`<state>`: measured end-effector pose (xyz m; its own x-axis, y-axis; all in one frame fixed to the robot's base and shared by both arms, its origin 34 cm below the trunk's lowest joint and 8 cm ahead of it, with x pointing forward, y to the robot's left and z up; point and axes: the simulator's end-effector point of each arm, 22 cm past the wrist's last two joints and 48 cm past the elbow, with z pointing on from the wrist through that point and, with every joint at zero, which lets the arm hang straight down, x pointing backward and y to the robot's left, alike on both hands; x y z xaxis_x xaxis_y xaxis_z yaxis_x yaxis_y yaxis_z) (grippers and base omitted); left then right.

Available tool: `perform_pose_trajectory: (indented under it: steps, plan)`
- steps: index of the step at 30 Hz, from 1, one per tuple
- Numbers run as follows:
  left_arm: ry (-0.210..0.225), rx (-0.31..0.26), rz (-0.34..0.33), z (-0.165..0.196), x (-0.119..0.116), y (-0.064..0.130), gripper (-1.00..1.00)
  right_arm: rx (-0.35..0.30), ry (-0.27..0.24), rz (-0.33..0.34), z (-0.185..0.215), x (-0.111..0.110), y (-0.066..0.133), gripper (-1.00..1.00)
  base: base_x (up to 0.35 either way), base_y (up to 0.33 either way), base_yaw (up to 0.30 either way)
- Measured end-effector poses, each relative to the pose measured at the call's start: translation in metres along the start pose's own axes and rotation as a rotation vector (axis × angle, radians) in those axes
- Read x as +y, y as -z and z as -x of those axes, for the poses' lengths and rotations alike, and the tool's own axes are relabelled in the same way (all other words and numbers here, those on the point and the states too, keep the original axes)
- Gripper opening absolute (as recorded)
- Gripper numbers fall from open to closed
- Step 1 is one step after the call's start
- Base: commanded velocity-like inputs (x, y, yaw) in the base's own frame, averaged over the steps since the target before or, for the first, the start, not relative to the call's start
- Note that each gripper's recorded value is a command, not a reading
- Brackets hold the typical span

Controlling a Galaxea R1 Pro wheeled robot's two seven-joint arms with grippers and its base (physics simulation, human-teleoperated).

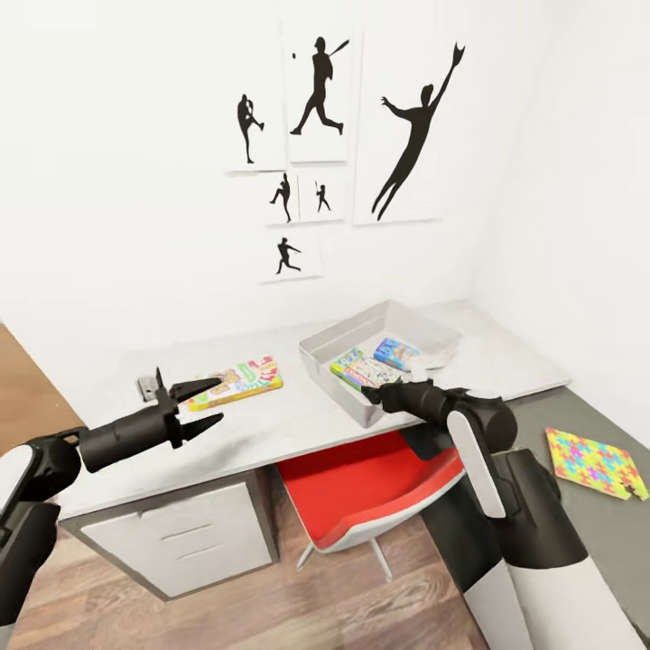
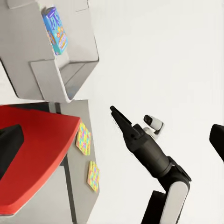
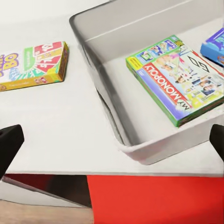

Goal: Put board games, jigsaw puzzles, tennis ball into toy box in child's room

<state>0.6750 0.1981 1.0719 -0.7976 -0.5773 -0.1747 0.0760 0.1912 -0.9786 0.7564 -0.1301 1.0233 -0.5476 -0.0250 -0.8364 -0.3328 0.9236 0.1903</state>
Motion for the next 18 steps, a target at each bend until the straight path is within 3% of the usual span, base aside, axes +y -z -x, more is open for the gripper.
perform_pose_trajectory:
  steps: [5, 9, 12, 15, 18]
  plan:
    - [0.034, 0.001, 0.025, -0.013, 0.019, 0.015, 1.00, -0.011, 0.004, 0.009, 0.006, 0.019, -0.001, 1.00, 0.000, 0.000, 0.153]
    - [0.061, -0.011, 0.061, -0.019, 0.037, 0.031, 1.00, -0.005, 0.044, 0.032, 0.004, 0.048, -0.004, 1.00, 0.000, 0.000, 0.152]
    - [0.084, -0.024, 0.085, -0.025, 0.050, 0.041, 1.00, -0.006, 0.070, 0.005, 0.004, 0.055, -0.005, 1.00, 0.000, 0.000, 0.141]
    - [0.127, -0.040, 0.158, -0.044, 0.086, 0.063, 1.00, -0.009, 0.104, -0.046, 0.004, 0.067, -0.006, 1.00, 0.000, 0.000, 0.117]
    - [0.153, -0.067, 0.158, -0.050, 0.095, 0.079, 1.00, -0.012, 0.120, -0.053, 0.005, 0.074, -0.005, 1.00, 0.000, 0.000, 0.117]
